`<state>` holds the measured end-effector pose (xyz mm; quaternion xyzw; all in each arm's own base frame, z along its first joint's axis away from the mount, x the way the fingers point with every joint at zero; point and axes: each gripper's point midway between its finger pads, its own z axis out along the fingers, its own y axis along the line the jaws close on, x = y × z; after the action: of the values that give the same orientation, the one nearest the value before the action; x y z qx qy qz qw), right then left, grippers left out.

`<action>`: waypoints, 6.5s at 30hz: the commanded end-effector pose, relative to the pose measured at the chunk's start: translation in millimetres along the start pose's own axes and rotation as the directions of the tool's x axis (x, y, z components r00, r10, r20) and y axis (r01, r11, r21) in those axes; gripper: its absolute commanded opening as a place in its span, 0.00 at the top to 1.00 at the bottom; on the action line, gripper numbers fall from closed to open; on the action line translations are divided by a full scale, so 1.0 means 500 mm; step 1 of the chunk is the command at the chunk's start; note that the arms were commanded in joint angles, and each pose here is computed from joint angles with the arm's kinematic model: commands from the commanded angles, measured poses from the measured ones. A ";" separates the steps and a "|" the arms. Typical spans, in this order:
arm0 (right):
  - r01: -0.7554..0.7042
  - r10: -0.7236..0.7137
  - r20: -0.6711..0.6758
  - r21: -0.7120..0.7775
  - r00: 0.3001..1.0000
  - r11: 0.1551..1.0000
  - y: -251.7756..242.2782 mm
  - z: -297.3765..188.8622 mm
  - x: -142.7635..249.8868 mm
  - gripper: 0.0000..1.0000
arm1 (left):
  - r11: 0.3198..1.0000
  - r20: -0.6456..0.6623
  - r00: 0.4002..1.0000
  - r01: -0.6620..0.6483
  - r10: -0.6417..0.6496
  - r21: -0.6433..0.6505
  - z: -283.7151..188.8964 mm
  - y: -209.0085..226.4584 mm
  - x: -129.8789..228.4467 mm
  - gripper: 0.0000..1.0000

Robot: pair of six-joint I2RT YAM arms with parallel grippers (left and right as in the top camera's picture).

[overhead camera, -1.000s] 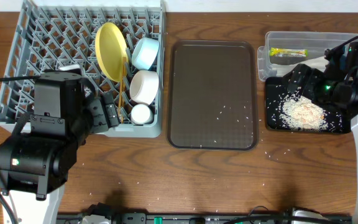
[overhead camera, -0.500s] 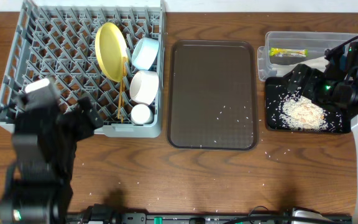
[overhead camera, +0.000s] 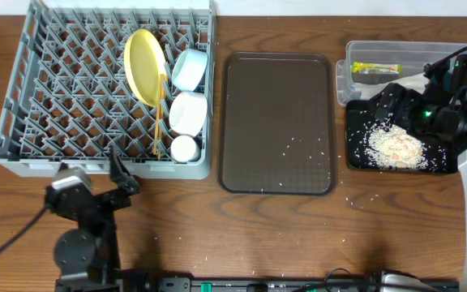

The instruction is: Sort waste into correct bins and load items into the dishwasher

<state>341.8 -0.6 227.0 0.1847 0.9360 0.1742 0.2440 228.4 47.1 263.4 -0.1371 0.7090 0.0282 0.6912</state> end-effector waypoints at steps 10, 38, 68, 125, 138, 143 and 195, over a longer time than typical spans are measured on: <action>-0.012 0.012 0.012 -0.003 1.000 1.000 0.000 -0.007 -0.009 0.01 | 0.996 0.076 0.995 -0.074 0.071 0.046 0.019 0.003 0.118 0.05; -0.012 0.012 0.012 -0.004 1.000 1.000 0.001 -0.007 -0.008 0.01 | 0.993 -0.116 0.987 -0.110 0.113 0.038 0.031 0.021 0.254 0.05; 0.051 -0.058 0.060 0.101 0.997 0.994 -0.024 -0.012 -0.022 0.01 | 0.993 -0.116 0.987 -0.110 0.113 0.038 0.031 0.021 0.254 0.04; 0.657 -0.557 0.755 0.229 0.345 0.718 -0.027 0.030 0.257 0.01 | 0.993 -0.116 0.987 -0.110 0.113 0.038 0.031 0.021 0.254 0.04; 0.657 -0.557 0.755 0.229 0.345 0.718 -0.027 0.030 0.257 0.01 | 0.993 -0.116 0.987 -0.110 0.113 0.038 0.031 0.021 0.254 0.04; 0.657 -0.557 0.755 0.229 0.345 0.718 -0.027 0.030 0.257 0.01 | 0.993 -0.116 0.987 -0.110 0.113 0.038 0.031 0.021 0.254 0.04; 0.657 -0.557 0.755 0.229 0.345 0.718 -0.027 0.030 0.257 0.01 | 0.993 -0.116 0.987 -0.110 0.113 0.038 0.031 0.021 0.254 0.04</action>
<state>242.2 44.4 159.3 -0.1261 0.7196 0.0250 0.6824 241.7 39.2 153.2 -0.0879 0.7379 0.0391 0.6681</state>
